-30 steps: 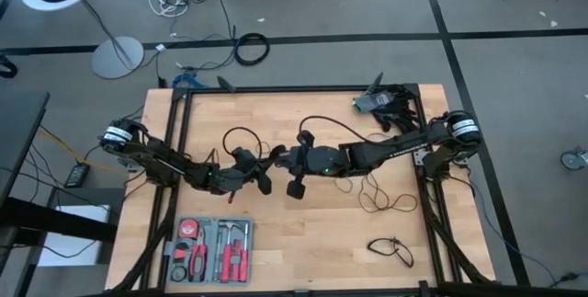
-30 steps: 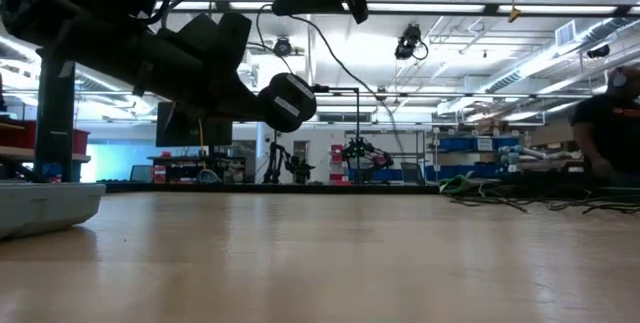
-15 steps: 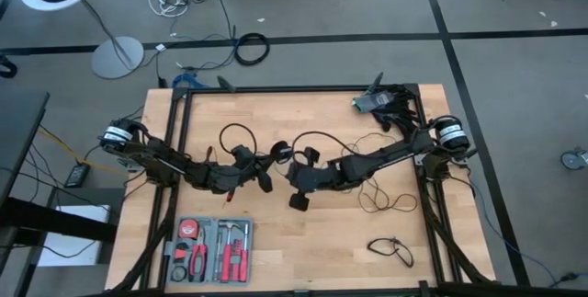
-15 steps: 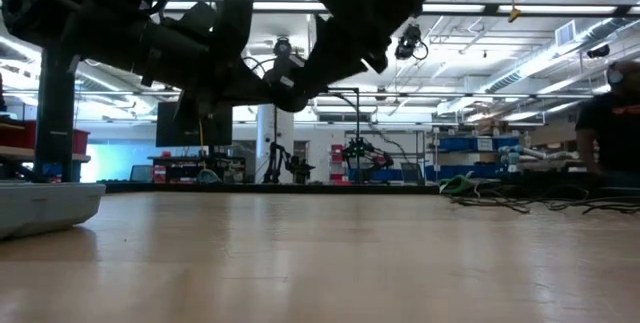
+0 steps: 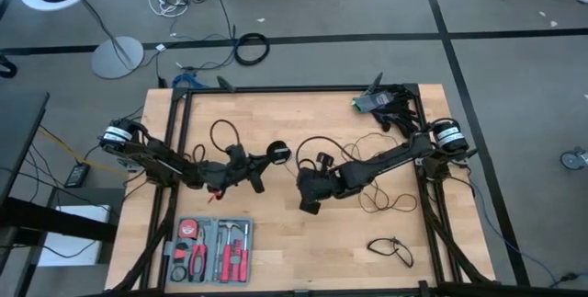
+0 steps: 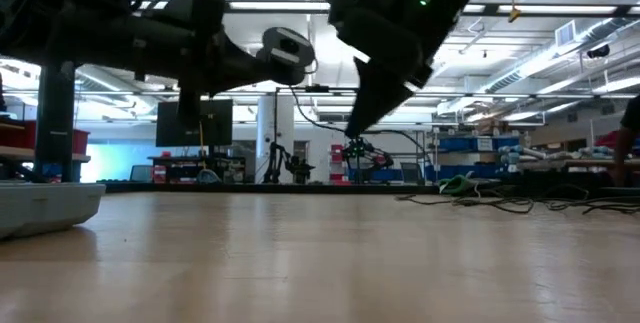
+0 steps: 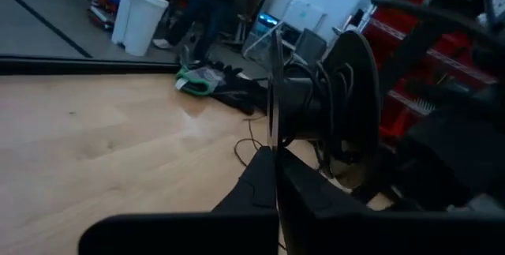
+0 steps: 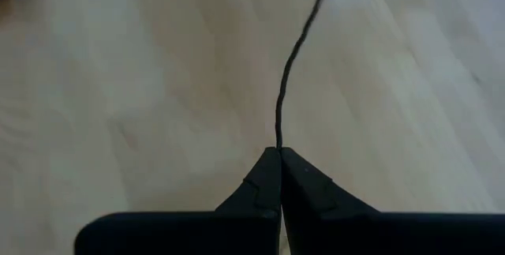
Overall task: Coil cords
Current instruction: Coil the black wire onto the spool
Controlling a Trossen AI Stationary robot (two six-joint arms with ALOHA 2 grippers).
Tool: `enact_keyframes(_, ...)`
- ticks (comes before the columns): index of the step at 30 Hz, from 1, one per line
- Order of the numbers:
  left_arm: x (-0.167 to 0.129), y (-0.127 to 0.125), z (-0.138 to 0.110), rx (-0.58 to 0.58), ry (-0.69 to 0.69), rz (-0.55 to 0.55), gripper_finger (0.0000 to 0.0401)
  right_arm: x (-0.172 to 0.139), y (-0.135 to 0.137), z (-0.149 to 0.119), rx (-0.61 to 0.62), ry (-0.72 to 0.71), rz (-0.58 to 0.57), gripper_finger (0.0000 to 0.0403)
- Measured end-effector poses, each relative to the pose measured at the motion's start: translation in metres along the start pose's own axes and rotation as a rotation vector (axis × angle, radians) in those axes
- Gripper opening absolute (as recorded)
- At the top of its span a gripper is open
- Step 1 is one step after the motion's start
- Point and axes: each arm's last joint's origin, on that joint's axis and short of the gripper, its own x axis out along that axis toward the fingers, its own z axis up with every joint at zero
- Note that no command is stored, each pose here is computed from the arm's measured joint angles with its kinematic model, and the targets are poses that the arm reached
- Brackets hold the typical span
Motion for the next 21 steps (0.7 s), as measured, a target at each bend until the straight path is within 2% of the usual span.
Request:
enact_keyframes(7, -0.011, 0.012, -0.005, -0.004, 0.036, -0.043, 0.0, -0.012, -0.011, -0.013, 0.002, 0.062, -0.17, 0.0)
enact_keyframes(12, -0.011, 0.01, -0.007, 0.019, 0.089, -0.102, 0.0, -0.023, -0.025, 0.0, 0.042, -0.005, -0.192, 0.0)
enact_keyframes(16, -0.008, 0.008, -0.011, 0.047, 0.144, -0.123, 0.0, -0.028, -0.042, 0.018, 0.075, -0.086, -0.166, 0.0)
enact_keyframes(21, -0.004, 0.005, -0.016, 0.093, 0.205, -0.102, 0.0, -0.03, -0.057, 0.044, 0.108, -0.212, -0.034, 0.0)
